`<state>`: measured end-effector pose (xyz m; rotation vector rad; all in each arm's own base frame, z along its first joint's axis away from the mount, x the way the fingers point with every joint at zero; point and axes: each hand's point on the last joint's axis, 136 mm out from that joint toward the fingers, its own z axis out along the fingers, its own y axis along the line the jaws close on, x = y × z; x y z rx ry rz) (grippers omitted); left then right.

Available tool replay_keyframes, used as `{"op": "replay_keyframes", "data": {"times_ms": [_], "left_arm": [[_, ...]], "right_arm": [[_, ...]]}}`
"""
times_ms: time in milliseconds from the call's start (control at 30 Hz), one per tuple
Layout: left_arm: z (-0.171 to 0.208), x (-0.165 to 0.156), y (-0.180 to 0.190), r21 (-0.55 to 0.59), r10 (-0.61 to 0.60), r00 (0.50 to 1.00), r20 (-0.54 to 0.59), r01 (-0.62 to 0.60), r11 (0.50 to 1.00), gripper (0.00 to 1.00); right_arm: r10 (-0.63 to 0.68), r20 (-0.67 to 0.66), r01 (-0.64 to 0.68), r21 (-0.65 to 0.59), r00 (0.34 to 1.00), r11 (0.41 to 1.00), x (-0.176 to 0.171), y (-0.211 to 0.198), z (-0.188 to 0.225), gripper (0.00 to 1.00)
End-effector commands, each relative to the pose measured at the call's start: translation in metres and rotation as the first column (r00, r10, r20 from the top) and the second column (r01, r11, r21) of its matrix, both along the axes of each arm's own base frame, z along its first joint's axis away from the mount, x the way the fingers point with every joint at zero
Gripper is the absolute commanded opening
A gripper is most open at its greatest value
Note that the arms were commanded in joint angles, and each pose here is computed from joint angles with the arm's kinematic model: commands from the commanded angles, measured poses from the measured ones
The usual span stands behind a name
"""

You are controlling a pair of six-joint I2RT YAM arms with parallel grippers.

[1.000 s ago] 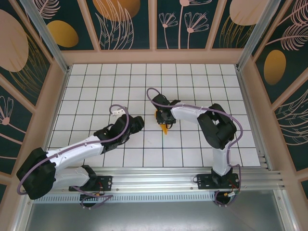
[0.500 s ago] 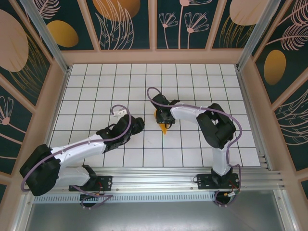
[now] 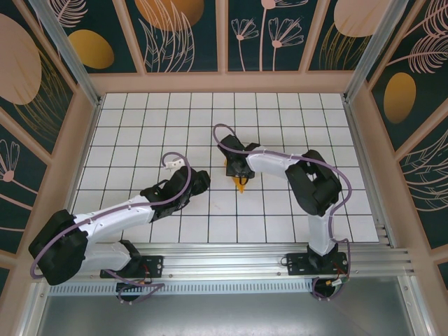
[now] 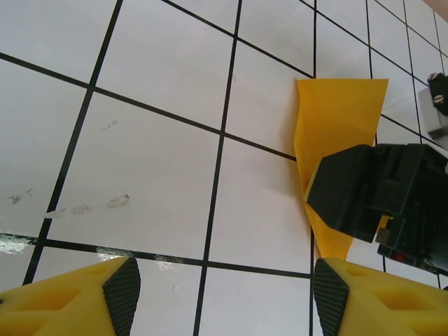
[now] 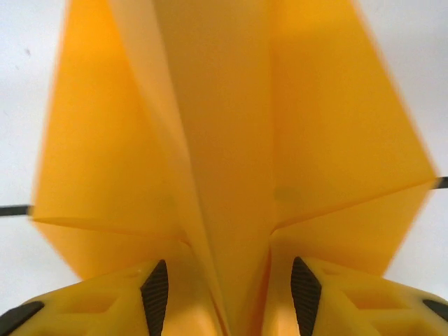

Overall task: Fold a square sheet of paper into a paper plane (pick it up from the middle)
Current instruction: Move the paper plane to the center of the table, then reset both arms

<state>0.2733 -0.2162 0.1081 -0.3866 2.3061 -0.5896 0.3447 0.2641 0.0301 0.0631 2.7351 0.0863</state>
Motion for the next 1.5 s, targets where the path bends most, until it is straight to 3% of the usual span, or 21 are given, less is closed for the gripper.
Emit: {"op": "replay_keyframes", "data": {"times_ms": [0,167,300,367,400,433,633,833,900,967,1033,1067,1200,1300,1400,1467], "left_arm": [[0.017,0.008,-0.002,-0.007,0.004,0.999,0.038,-0.004,1.000,0.69],[0.018,0.009,-0.002,-0.006,0.009,0.999,0.042,-0.009,1.000,0.69],[0.021,0.010,0.002,0.012,0.015,0.998,0.054,-0.016,1.000,0.69],[0.023,0.011,0.005,0.022,0.024,0.998,0.064,-0.025,0.999,0.69],[0.024,0.011,0.007,0.028,0.027,0.997,0.070,-0.029,0.999,0.69],[0.025,0.011,0.008,0.031,0.033,0.996,0.077,-0.035,0.999,0.69],[0.035,0.013,0.023,0.052,0.081,0.988,0.130,-0.089,0.995,0.74],[0.047,0.013,0.039,0.072,0.123,0.975,0.185,-0.138,0.988,0.80],[0.050,0.012,0.045,0.079,0.137,0.969,0.204,-0.156,0.985,0.83],[0.053,0.012,0.053,0.092,0.155,0.961,0.228,-0.180,0.979,0.92],[0.057,0.011,0.064,0.113,0.176,0.950,0.257,-0.211,0.971,0.99],[0.061,0.011,0.068,0.123,0.179,0.944,0.277,-0.220,0.968,0.98],[0.071,0.011,0.084,0.183,0.187,0.920,0.344,-0.261,0.948,0.98],[0.076,0.012,0.096,0.232,0.187,0.907,0.376,-0.288,0.929,0.98],[0.073,0.019,0.107,0.292,0.162,0.910,0.382,-0.285,0.913,0.99],[0.071,0.025,0.117,0.332,0.155,0.916,0.369,-0.286,0.899,0.99]], "right_arm": [[0.000,0.081,-0.002,0.026,0.997,1.000,0.009,0.000,0.051,0.57],[-0.016,0.148,0.008,0.049,0.989,0.999,0.011,-0.005,0.088,0.60],[-0.056,0.287,0.035,0.077,0.956,0.996,0.014,-0.019,0.141,0.61],[-0.084,0.371,0.053,0.093,0.925,0.994,0.014,-0.031,0.170,0.65],[-0.087,0.413,0.052,0.096,0.906,0.994,0.012,-0.037,0.183,0.74],[-0.100,0.454,0.061,0.100,0.885,0.993,0.011,-0.045,0.197,0.76],[-0.151,0.621,0.136,0.072,0.769,0.988,-0.003,-0.095,0.244,0.77],[-0.216,0.729,0.269,0.045,0.650,0.962,-0.021,-0.148,0.264,0.78],[-0.242,0.752,0.315,0.048,0.613,0.948,-0.026,-0.168,0.265,0.80],[-0.273,0.766,0.370,0.050,0.582,0.928,-0.027,-0.194,0.258,0.85],[-0.307,0.769,0.442,0.036,0.560,0.896,-0.027,-0.224,0.243,0.98],[-0.301,0.773,0.467,0.008,0.558,0.884,-0.023,-0.242,0.229,0.99],[-0.276,0.724,0.426,-0.027,0.632,0.904,-0.011,-0.285,0.158,0.99],[-0.255,0.736,0.397,-0.021,0.627,0.918,-0.010,-0.302,0.130,0.99],[-0.171,0.773,0.255,0.013,0.611,0.967,-0.005,-0.290,0.118,0.99],[-0.146,0.789,0.246,-0.007,0.597,0.969,-0.002,-0.290,0.112,0.99]]}}
